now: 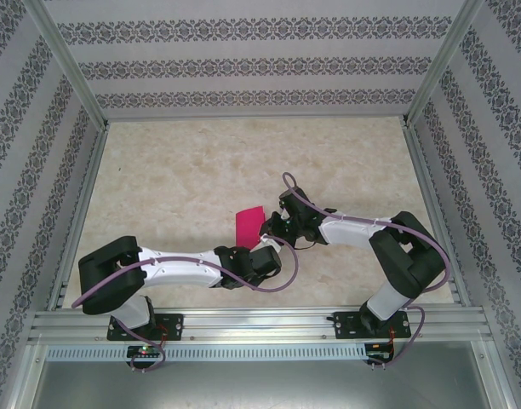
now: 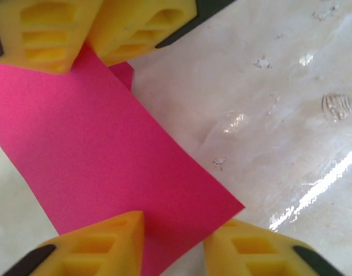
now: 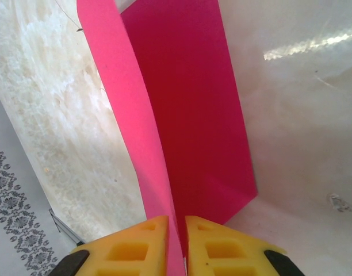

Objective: Fold a paper plane with a square sheet of paper (pick it up from the middle)
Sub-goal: Third fold the triangle at the center of the table.

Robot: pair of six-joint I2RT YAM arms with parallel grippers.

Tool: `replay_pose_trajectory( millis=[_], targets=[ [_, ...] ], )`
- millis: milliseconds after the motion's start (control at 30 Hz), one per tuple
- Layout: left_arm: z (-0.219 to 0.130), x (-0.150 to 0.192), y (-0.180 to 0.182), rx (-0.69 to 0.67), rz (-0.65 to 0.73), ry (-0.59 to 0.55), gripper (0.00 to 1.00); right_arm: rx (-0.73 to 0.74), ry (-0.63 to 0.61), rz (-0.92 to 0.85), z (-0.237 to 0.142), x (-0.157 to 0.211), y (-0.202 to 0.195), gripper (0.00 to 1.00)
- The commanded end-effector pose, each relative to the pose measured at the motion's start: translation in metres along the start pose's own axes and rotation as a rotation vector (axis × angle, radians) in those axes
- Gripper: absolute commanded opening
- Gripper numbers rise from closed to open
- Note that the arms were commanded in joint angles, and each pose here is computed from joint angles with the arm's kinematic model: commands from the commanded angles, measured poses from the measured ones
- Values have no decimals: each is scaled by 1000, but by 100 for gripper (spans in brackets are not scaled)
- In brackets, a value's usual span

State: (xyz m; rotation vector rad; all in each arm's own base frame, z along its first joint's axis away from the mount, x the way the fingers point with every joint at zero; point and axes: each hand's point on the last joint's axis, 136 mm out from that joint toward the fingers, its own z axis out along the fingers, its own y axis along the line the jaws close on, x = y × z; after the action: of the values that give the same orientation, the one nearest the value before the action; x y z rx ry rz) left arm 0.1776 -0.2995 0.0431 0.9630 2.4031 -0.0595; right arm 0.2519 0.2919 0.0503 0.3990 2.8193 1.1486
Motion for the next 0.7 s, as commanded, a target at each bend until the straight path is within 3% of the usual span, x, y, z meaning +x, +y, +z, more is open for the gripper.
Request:
replay_pose_trajectory(
  millis=[0,300,433,667],
  targets=[
    [-14,-24,-1,7,-29,-98,25,-35,-20,-21,-9,-3,7,18],
    [-23,-28,4,69,-75,-130,1,-10,-36,-33,-17,-2,-2,24],
    [-26,-27,8,132,-115,-136,0,-21,-56,-44,-24,-4,-1,33],
    [-22,-15,15,280,-195,-102,0,-26,-95,-132,-43,-14,14,32]
  ],
)
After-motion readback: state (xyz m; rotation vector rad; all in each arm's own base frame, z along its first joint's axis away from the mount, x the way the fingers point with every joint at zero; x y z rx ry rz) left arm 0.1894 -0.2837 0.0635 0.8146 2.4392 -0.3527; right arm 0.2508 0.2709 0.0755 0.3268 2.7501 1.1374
